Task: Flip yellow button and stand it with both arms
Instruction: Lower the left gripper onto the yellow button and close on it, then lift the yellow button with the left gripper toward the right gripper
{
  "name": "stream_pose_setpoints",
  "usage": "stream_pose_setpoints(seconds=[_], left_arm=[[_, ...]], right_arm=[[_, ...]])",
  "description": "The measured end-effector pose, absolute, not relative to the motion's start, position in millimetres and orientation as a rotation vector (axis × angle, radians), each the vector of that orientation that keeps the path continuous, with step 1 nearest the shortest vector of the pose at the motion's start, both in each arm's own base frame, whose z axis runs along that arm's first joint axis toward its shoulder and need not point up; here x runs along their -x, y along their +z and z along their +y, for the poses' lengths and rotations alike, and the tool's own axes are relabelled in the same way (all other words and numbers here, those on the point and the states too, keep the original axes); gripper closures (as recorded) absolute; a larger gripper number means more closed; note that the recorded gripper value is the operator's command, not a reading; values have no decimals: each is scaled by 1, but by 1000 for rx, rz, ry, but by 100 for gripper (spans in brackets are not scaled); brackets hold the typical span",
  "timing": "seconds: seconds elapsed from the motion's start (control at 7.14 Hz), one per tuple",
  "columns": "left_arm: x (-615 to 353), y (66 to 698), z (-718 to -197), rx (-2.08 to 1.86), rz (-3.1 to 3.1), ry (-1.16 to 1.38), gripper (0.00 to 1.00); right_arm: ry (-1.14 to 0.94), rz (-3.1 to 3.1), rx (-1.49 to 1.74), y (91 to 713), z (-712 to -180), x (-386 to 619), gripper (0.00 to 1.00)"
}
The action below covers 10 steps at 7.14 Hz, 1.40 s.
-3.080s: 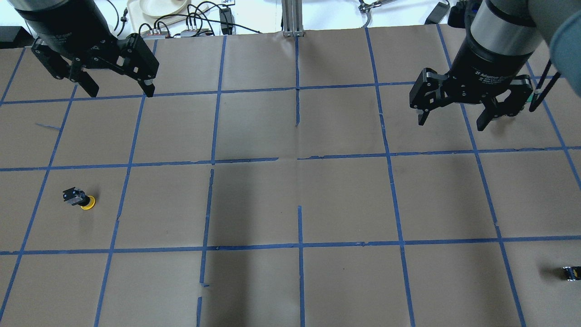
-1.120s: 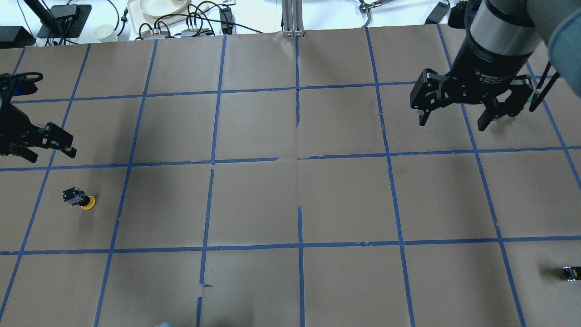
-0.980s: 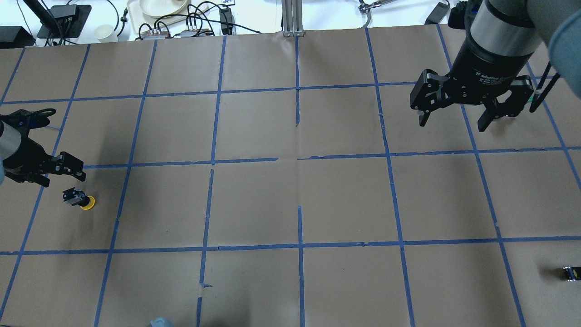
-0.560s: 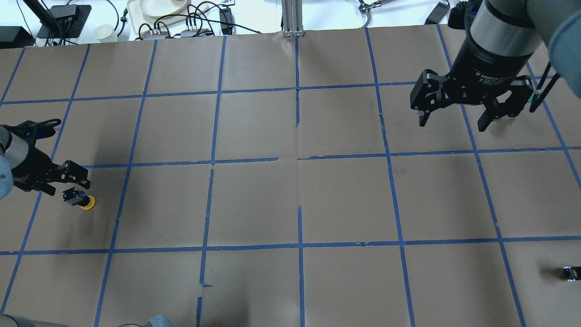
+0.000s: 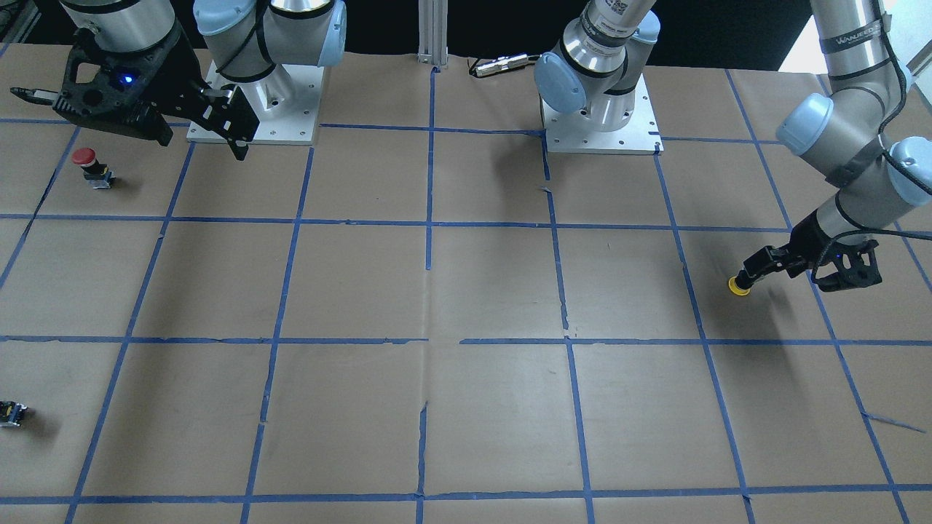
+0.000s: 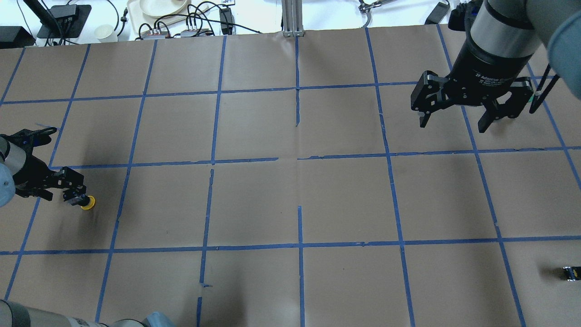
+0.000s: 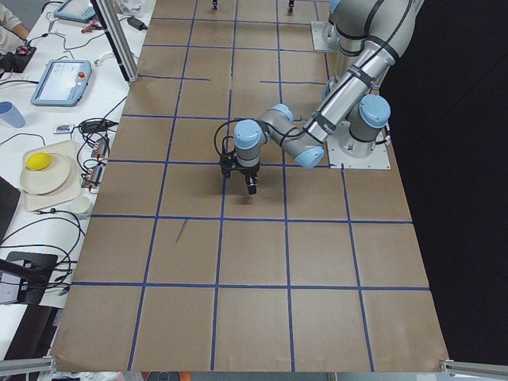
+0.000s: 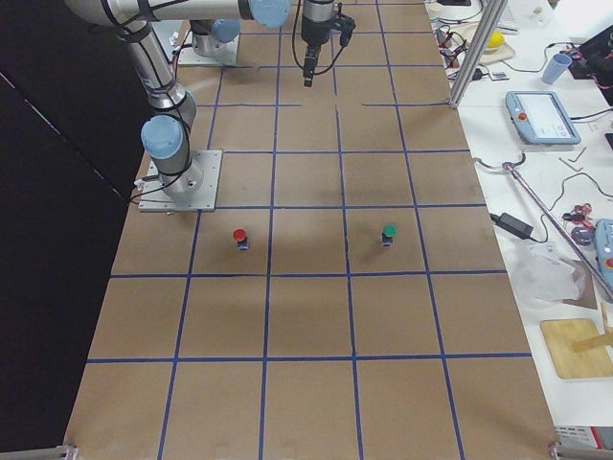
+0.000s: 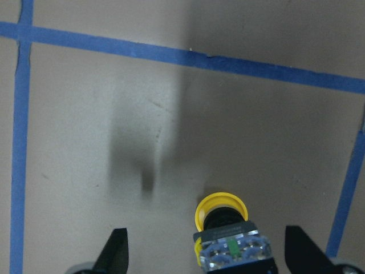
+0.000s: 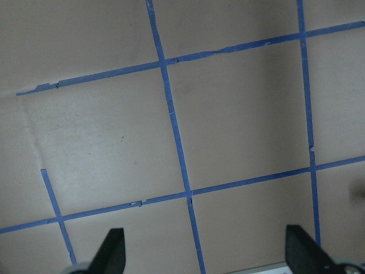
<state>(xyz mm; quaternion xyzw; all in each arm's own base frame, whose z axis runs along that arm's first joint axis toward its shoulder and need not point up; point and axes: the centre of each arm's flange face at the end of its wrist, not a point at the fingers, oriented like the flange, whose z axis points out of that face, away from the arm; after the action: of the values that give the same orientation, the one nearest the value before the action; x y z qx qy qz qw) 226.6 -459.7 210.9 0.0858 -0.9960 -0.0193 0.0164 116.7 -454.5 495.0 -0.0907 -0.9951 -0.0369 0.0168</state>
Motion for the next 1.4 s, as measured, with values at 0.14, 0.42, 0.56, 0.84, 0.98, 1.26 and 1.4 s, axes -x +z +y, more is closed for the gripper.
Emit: stream_pose_setpoints(seconds=[0.14,0.42,0.56,0.84,0.98,1.26,1.4], left_arm=[[-224,209,-459,-294,-3087,-67,12],[-220,208,-459,-343,-3076,-76,36],[-219,209,-459,-344,-3077,-72,48],[-215,214,-460,-334,-3080,-63,66],[-212,215,-460,-330,-3077,-63,71],[-208,229,-466,-307,-3068,-29,73],[-199,251,-470,-285,-3035,-11,74]], right_arm=[[-114,-3095,280,495,-455,-117,0],[-115,-3098,269,495,-455,-117,0],[-117,-3098,269,495,-454,-117,0],[-122,-3096,274,494,-454,-117,0],[-126,-3093,281,494,-454,-117,0],[-130,-3091,293,493,-455,-115,0],[-130,-3090,297,493,-455,-115,0]])
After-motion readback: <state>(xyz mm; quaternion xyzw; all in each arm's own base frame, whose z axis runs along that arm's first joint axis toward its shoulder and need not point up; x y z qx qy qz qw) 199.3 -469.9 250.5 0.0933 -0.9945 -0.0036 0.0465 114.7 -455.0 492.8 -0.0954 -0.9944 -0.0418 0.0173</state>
